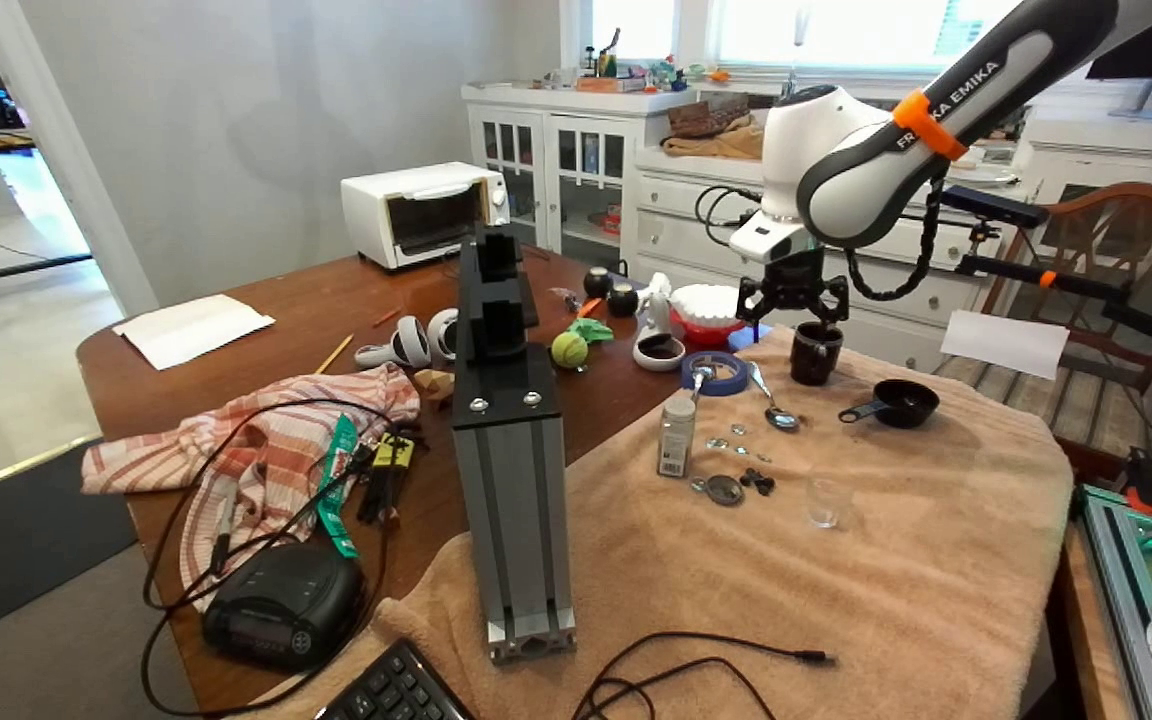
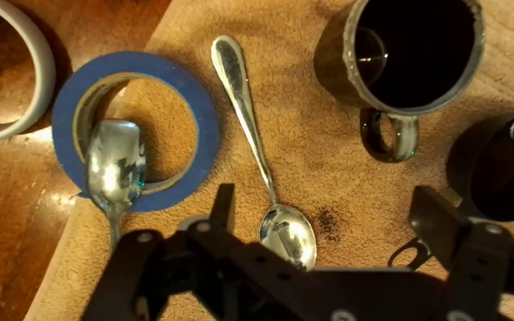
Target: Transfer a spoonful of contents from the table to the glass cup
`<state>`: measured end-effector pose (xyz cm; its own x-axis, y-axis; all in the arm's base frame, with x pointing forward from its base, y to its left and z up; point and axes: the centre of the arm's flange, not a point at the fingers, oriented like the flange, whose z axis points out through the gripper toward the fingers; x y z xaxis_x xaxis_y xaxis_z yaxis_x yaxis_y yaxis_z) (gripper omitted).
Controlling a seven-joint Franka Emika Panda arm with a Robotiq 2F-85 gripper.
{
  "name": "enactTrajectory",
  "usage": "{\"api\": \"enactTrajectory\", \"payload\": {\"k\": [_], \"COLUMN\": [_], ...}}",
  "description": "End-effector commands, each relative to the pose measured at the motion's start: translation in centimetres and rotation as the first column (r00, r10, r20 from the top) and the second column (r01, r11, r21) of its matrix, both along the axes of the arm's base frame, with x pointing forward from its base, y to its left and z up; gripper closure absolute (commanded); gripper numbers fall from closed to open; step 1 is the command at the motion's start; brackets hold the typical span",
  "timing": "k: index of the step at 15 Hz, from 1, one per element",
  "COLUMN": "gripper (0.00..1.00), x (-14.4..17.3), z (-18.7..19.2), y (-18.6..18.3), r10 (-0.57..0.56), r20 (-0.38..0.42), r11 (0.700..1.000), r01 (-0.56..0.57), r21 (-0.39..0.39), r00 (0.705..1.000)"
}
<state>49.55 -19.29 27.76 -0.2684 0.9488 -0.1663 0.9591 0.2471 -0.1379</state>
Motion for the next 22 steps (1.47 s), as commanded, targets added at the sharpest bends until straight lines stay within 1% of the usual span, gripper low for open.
{"api": "enactTrajectory", "payload": {"k": [1, 4, 6, 9, 12, 14, 15, 16, 17, 19, 20, 22], "gripper": [0.0, 0.0, 0.0, 0.0, 0.0, 0.04, 0.05, 0.07, 0.06, 0.09, 0.11, 0.19], "x": [-0.1, 0.0, 0.3, 0.2, -0.1, 0.0, 0.2, 0.3, 0.5, 1.1, 1.3, 2.0], "z": [-0.5, -1.2, -1.1, -3.5, -5.5, -6.5, -7.0, -7.3, -7.7, -8.0, -8.2, -8.4], "y": [-0.2, -0.3, -0.1, 0.4, 0.4, 0.5, 0.5, 0.6, 0.6, 0.5, 0.4, 0.1], "r10": [-0.007, -0.014, -0.015, -0.042, -0.012, 0.021, 0.04, 0.049, 0.062, 0.079, 0.086, 0.097], "r20": [-0.006, -0.014, -0.019, -0.066, -0.076, -0.079, -0.082, -0.084, -0.076, -0.06, -0.054, -0.04], "r11": [1.0, 1.0, 1.0, 0.999, 0.999, 0.998, 0.997, 0.996, 0.996, 0.994, 0.994, 0.993], "r01": [0.007, 0.014, 0.016, 0.043, 0.015, -0.016, -0.034, -0.043, -0.056, -0.075, -0.081, -0.094], "r21": [0.012, 0.026, 0.016, 0.004, 0.038, 0.059, 0.072, 0.072, 0.074, 0.077, 0.079, 0.077], "r00": [1.0, 1.0, 1.0, 0.997, 0.997, 0.997, 0.996, 0.995, 0.995, 0.995, 0.995, 0.994]}}
